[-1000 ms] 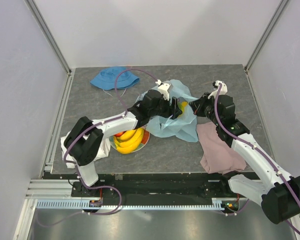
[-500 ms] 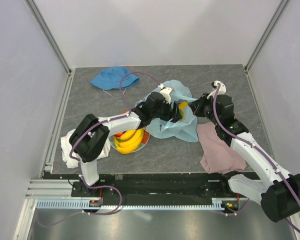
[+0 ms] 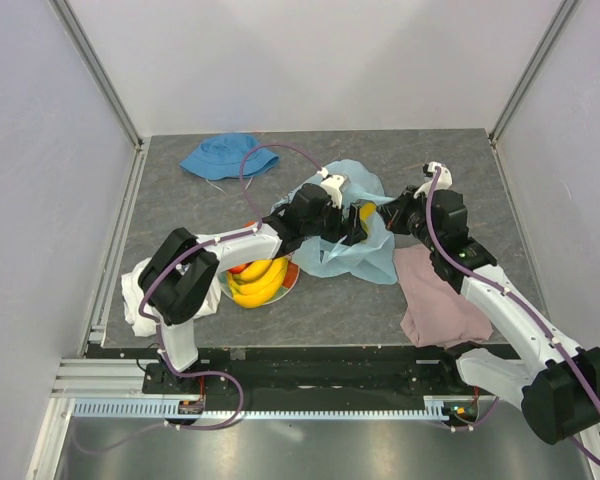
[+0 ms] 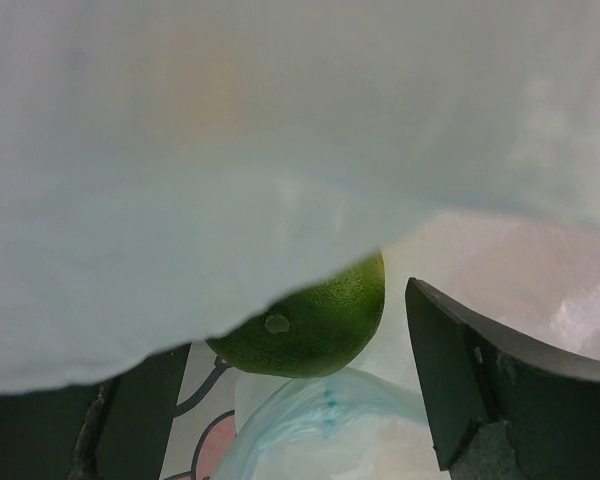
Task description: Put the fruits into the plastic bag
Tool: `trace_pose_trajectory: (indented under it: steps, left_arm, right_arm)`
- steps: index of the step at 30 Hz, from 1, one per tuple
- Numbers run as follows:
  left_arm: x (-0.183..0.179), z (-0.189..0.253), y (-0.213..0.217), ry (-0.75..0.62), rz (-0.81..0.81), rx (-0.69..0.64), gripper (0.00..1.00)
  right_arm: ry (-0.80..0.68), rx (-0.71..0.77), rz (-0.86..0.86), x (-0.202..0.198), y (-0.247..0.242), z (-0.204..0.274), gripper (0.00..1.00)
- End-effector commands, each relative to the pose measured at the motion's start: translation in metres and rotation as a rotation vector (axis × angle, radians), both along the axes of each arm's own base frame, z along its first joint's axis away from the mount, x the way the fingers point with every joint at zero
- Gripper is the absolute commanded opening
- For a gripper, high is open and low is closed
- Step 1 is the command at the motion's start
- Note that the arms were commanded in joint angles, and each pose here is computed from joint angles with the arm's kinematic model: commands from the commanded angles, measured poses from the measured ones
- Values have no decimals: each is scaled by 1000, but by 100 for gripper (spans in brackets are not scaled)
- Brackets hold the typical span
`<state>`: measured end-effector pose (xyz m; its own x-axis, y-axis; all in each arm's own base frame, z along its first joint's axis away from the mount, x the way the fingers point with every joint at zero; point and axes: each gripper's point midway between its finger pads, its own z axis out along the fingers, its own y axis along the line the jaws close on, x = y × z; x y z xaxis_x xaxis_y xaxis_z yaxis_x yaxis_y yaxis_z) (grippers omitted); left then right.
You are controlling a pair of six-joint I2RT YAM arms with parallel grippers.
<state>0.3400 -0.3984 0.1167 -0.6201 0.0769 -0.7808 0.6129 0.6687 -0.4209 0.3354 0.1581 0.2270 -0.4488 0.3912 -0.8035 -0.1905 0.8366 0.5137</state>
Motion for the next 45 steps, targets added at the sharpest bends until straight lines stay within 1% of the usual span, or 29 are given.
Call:
trace_pose_trajectory:
  steps: [1,4,9,22,27,29,30,31,33,35,36,41,45]
  left_arm:
    - [3,41,-8,-87,-31,-69,92]
    - [1,49,-6,-104,-32,-82,95]
    - [3,73,1,-176,-9,-110,98]
    - [-6,84,8,-187,-21,-112,98]
    - [-21,85,11,-217,-88,-113,98]
    - [-27,91,14,-254,-118,-122,98]
    - [-33,85,17,-254,-135,-114,96]
    - [-37,93,19,-290,-161,-126,96]
    - [-47,87,24,-294,-180,-120,96]
    - [-52,98,30,-335,-191,-132,96]
    - [-56,94,34,-337,-193,-124,96]
    - [-60,106,54,-380,-127,-123,96]
    - [-53,127,75,-426,2,-150,96]
  right_arm:
    - [-34,24,3,4,2,7,0]
    - [-33,24,3,3,2,7,0]
    - [-35,23,4,3,2,7,0]
    - [-35,25,0,2,1,8,0]
    - [-38,25,-3,1,0,9,0]
    - [-38,25,-5,1,0,9,0]
    - [-41,27,-7,1,0,10,0]
    - [-38,27,-4,1,0,9,0]
    - [-40,25,-8,1,-1,10,0]
    - [-41,27,-6,1,0,10,0]
    - [-44,28,-8,1,-1,11,0]
    - [-41,30,-9,0,-1,10,0]
    - [-40,32,-13,0,-1,10,0]
